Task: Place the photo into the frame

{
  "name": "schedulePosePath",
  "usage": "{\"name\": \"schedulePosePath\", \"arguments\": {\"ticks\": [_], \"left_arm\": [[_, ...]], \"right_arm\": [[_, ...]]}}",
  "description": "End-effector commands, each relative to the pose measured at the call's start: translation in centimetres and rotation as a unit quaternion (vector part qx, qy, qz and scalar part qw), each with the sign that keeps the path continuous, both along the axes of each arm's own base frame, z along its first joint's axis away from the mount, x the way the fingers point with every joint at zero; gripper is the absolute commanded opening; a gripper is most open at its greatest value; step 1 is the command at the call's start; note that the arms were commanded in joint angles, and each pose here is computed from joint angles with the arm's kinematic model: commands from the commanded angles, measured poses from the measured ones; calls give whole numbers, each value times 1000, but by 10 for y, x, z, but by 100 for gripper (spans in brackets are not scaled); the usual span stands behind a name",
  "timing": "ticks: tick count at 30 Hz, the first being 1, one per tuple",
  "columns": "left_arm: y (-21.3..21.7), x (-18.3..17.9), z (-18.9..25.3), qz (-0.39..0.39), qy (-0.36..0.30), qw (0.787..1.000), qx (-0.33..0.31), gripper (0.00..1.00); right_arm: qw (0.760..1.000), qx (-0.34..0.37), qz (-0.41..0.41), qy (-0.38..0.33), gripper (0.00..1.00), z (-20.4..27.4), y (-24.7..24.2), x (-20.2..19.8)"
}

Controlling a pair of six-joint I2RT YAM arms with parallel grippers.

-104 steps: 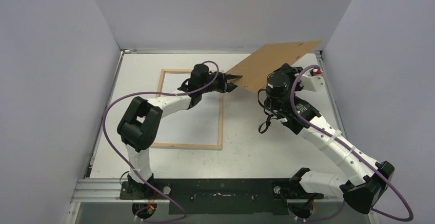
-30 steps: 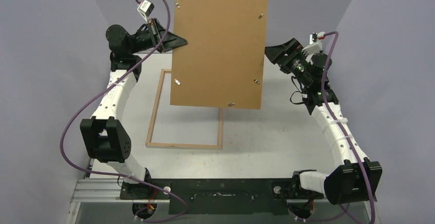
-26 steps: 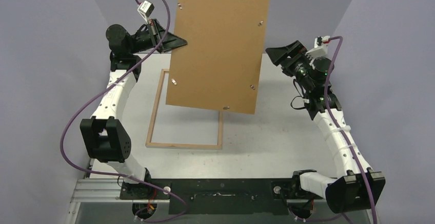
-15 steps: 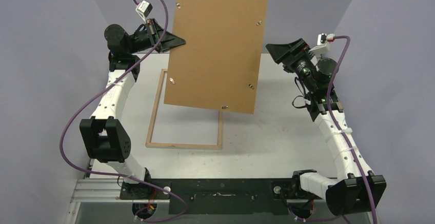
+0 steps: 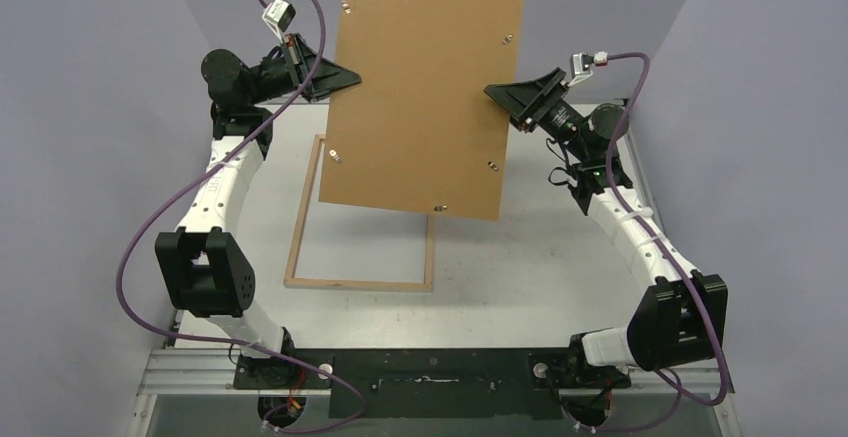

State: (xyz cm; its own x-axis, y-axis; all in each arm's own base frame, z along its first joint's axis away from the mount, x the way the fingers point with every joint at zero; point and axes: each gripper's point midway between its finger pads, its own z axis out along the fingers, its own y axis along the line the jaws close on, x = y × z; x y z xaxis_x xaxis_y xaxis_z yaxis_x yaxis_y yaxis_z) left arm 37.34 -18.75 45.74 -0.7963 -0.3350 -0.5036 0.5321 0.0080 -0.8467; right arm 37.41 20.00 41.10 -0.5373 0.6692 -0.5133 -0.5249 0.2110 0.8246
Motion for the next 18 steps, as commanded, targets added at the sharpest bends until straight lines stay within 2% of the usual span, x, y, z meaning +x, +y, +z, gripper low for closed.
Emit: {"name": "schedulePosePath", "arguments": {"ticks": [1,3,8,11,13,18], "left_arm": [[5,-3,30,26,-48,998,-23,0],[7,1,31,32,-47,998,-26,0],[9,10,27,39,-40,998,-28,0],[26,20,22,68,-37,997,-28,0],[32,26,13,85,-31,996,-24,21],[61,51,-37,166,30,985,32,54]], "right_arm": [[993,30,77,-80,52,48,21,-32],[991,36,92,-85,34,49,23,-36],[985,71,115,-104,3,56,19,-41],[983,88,120,-109,0,59,18,-40],[984,85,112,-111,0,58,19,-38],[995,42,63,-68,0,35,18,-17]]}}
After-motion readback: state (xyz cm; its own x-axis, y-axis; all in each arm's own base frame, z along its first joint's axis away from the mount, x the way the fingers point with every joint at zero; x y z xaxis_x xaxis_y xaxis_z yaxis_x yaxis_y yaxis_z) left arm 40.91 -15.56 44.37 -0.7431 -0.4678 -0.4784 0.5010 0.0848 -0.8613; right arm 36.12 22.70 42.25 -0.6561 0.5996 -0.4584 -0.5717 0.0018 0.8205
